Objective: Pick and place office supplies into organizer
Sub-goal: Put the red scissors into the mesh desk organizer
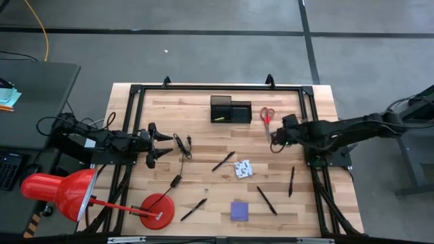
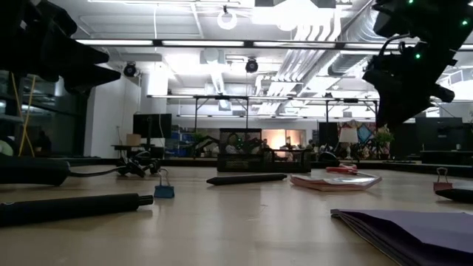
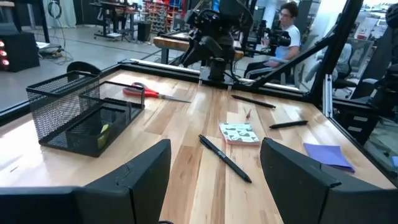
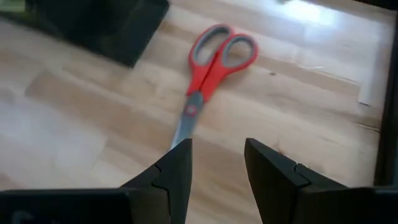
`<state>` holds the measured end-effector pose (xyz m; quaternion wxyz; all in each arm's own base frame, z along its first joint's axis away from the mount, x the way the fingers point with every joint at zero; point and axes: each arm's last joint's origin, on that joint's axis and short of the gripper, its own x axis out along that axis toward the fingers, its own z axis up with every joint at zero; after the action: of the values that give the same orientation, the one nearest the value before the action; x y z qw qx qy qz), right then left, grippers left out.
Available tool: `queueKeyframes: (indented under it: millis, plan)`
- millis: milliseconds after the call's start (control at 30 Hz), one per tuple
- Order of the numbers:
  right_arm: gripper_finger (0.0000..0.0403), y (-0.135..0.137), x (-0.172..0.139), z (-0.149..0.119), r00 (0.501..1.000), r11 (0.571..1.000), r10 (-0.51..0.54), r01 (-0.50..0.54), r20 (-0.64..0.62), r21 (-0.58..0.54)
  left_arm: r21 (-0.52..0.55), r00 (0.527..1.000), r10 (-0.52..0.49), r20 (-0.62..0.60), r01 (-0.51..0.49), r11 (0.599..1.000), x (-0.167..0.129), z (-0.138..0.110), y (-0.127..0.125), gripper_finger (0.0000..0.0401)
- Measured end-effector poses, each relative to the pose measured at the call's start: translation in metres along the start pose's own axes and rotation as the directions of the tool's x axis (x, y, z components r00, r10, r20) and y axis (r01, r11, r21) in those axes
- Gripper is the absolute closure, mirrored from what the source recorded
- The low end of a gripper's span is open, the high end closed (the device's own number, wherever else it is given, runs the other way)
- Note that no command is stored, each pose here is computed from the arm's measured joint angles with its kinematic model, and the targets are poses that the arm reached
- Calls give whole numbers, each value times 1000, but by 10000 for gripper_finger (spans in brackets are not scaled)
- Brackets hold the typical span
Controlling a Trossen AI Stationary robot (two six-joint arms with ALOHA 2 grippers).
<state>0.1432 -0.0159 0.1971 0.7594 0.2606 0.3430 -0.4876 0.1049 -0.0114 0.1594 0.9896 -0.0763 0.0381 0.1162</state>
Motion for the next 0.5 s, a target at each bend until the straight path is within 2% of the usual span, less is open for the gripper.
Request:
queueKeyframes:
  millis: [200, 367, 500]
  plan:
    - [258, -21, 10, 14, 999, 996, -4, 8, -40, 94, 0, 1000, 4, 1, -4, 1000, 0, 0, 0, 169]
    - [236, -24, 28, 32, 994, 995, 60, -52, -94, 80, 0, 1000, 11, 2, -11, 1000, 0, 0, 0, 169]
    - [222, -32, 46, 46, 992, 996, 49, -40, -118, 76, 0, 1000, 11, 2, -11, 1000, 0, 0, 0, 169]
